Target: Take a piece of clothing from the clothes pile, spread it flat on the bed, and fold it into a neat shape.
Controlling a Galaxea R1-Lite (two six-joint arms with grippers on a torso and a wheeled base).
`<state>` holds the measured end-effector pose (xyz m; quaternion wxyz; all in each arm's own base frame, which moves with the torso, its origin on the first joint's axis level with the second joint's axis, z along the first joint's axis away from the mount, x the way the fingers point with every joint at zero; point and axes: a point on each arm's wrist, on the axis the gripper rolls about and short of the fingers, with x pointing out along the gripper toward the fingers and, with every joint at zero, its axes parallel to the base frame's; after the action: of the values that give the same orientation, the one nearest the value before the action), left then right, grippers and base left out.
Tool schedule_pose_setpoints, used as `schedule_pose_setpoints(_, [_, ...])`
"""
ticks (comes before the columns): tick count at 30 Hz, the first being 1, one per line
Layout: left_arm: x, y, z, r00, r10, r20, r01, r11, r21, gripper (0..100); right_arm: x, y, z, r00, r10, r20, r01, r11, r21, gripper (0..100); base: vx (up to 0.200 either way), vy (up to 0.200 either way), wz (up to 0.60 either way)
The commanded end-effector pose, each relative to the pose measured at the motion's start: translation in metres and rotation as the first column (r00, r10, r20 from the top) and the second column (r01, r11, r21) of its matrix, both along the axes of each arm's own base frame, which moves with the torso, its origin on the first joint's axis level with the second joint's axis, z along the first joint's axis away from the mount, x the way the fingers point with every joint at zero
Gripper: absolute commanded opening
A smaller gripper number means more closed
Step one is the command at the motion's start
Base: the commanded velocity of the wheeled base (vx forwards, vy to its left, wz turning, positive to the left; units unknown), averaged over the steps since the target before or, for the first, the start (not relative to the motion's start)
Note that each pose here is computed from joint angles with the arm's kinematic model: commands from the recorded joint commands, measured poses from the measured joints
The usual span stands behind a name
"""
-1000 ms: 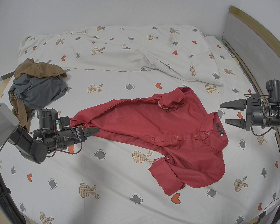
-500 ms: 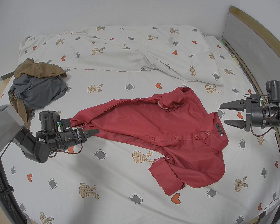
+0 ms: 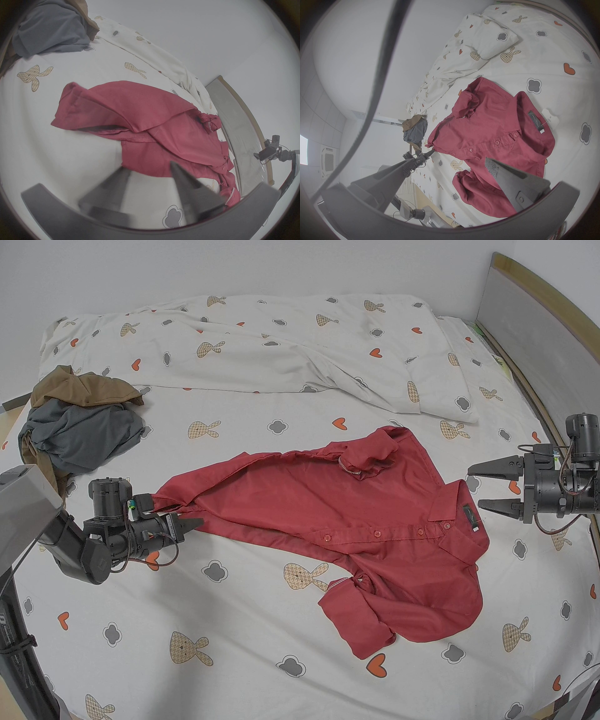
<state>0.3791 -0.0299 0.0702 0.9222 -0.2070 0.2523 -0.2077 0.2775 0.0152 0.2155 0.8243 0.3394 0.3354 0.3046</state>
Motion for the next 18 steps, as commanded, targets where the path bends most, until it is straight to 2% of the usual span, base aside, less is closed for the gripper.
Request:
schedule_pose_setpoints(1, [0.001, 0.000, -0.003, 1.000, 0.000, -0.007, 0.000, 1.000, 0.000, 0, 0.001, 0.000, -0.001, 1.000, 0.001, -0.002, -0.001, 1.000, 0.001, 100, 0.000, 0.000, 0.00])
schedule_pose_setpoints(11, [-0.014, 0.000, 0.015, 1.000, -0.001, 0.020, 0.001, 1.000, 0.000, 0, 0.000, 0.001, 0.000, 1.000, 0.005, 0.000, -0.005, 1.000, 0.000, 100, 0.000, 0.000, 0.00])
schedule_pose_setpoints(18, [-0.060, 0.001, 0.061, 0.994, -0.002, 0.107, 0.002, 1.000, -0.003, 0, -0.002, 0.002, 0.002, 1.000, 0.006, 0.009, -0.006, 1.000, 0.000, 100, 0.000, 0.000, 0.00])
